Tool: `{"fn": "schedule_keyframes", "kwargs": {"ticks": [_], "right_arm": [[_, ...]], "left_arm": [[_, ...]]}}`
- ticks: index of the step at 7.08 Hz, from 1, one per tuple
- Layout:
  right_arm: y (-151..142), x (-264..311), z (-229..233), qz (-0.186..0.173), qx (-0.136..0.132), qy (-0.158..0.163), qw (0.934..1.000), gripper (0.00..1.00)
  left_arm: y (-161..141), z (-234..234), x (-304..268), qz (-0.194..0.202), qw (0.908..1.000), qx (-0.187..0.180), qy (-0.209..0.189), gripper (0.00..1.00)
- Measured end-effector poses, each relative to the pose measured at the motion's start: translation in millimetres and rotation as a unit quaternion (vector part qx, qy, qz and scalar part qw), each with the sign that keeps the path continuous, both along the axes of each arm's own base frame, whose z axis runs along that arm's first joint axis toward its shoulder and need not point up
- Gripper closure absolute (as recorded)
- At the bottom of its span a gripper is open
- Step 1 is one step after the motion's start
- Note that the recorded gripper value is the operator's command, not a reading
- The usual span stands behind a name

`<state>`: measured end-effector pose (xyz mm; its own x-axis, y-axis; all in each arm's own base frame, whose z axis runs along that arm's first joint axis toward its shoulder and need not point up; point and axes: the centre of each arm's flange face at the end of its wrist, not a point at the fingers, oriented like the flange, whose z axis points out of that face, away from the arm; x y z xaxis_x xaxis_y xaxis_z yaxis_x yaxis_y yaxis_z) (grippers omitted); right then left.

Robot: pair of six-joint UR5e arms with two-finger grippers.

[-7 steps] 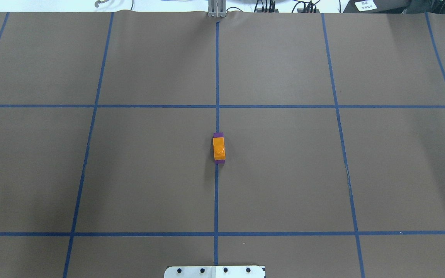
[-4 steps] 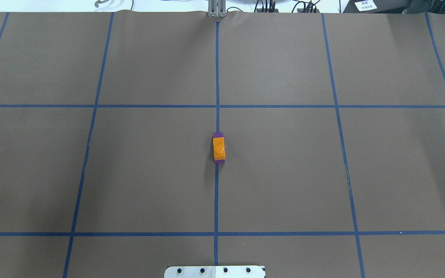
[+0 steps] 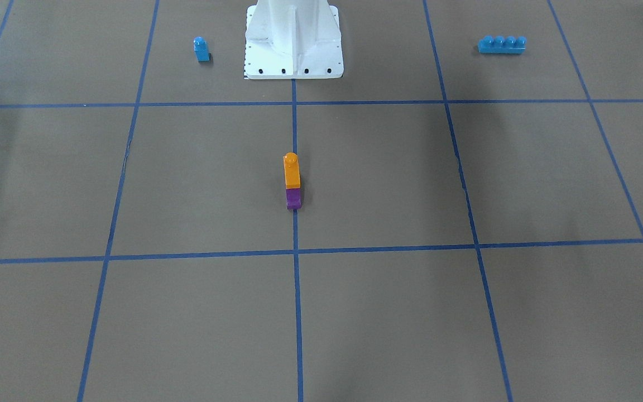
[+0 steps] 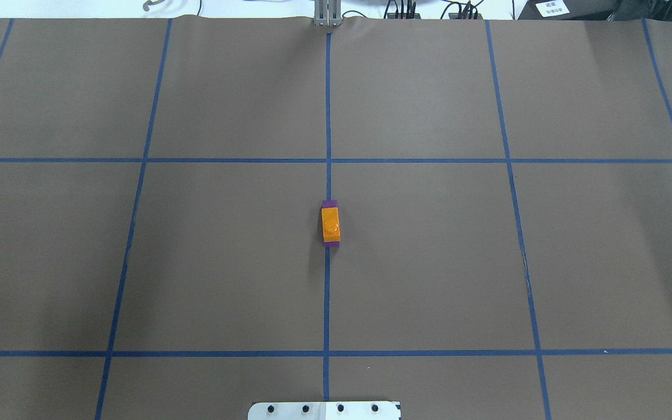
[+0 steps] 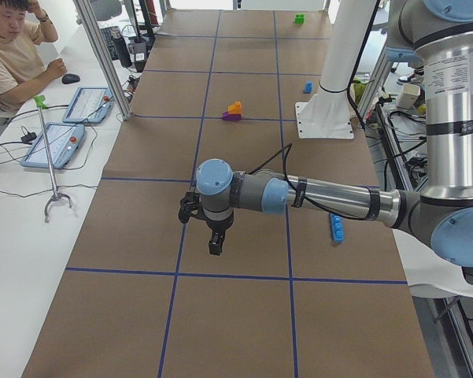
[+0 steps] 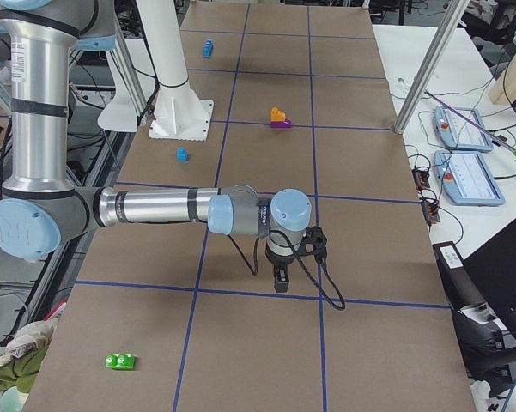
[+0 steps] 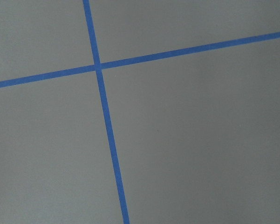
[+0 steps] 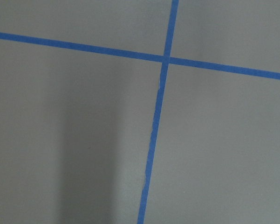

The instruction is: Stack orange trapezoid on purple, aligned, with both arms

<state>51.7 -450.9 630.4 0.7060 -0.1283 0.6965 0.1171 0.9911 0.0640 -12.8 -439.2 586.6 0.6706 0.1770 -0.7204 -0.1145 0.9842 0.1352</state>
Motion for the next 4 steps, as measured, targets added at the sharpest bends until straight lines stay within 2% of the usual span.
{"fn": "schedule_keyframes", "kwargs": {"ticks": [4], "right_arm": [[-0.8, 0.1, 5.1, 0.001, -0.006, 0.0, 1.0, 0.0]], "left_arm": [[-0.5, -12.0, -0.3, 0.0, 0.9999, 0.012, 0.002, 0.0]]}}
